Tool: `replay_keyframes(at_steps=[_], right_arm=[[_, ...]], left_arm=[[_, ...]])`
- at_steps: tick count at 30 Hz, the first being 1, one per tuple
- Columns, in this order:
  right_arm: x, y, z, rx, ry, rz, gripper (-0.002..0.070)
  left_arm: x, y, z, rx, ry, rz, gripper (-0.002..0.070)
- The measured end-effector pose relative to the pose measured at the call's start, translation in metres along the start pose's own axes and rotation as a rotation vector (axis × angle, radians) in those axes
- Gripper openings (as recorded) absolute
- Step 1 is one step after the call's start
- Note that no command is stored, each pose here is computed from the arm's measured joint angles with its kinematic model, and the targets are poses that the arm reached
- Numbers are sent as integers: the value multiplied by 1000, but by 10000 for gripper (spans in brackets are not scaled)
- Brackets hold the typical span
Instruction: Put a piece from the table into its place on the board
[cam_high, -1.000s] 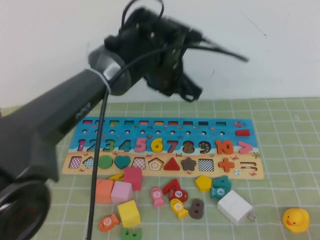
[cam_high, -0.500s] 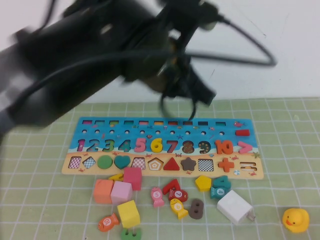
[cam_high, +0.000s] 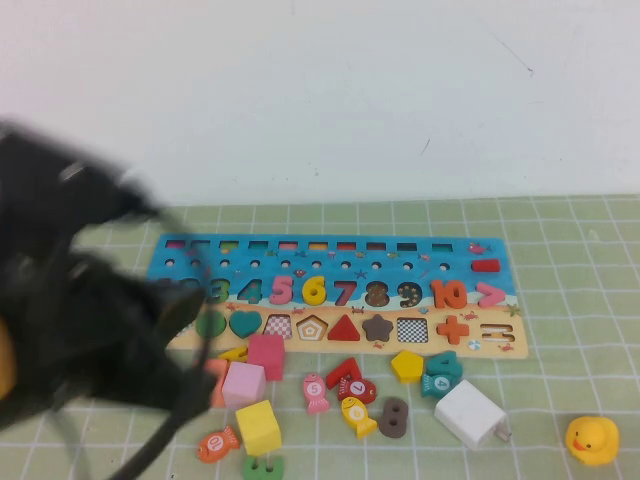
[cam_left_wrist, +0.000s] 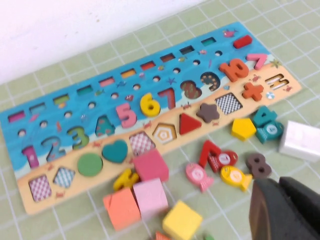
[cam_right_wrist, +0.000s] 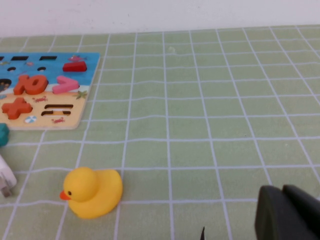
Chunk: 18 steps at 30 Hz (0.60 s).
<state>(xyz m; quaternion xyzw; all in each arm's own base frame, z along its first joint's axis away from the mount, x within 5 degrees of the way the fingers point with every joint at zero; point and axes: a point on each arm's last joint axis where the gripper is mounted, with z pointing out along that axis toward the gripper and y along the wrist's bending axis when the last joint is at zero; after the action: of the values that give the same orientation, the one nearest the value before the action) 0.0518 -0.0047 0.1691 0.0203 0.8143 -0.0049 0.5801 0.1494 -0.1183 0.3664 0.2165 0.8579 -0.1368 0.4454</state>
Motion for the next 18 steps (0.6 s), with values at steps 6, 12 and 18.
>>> replay_keyframes(at_steps=[6, 12, 18], right_arm=[[0, 0, 0, 0, 0, 0, -1], [0, 0, 0, 0, 0, 0, -1], [0, 0, 0, 0, 0, 0, -1]], left_arm=[[38, 10, -25, 14, -25, -52, -1], [67, 14, -31, 11, 77, -97, -1], [83, 20, -35, -55, 221, -88, -1]])
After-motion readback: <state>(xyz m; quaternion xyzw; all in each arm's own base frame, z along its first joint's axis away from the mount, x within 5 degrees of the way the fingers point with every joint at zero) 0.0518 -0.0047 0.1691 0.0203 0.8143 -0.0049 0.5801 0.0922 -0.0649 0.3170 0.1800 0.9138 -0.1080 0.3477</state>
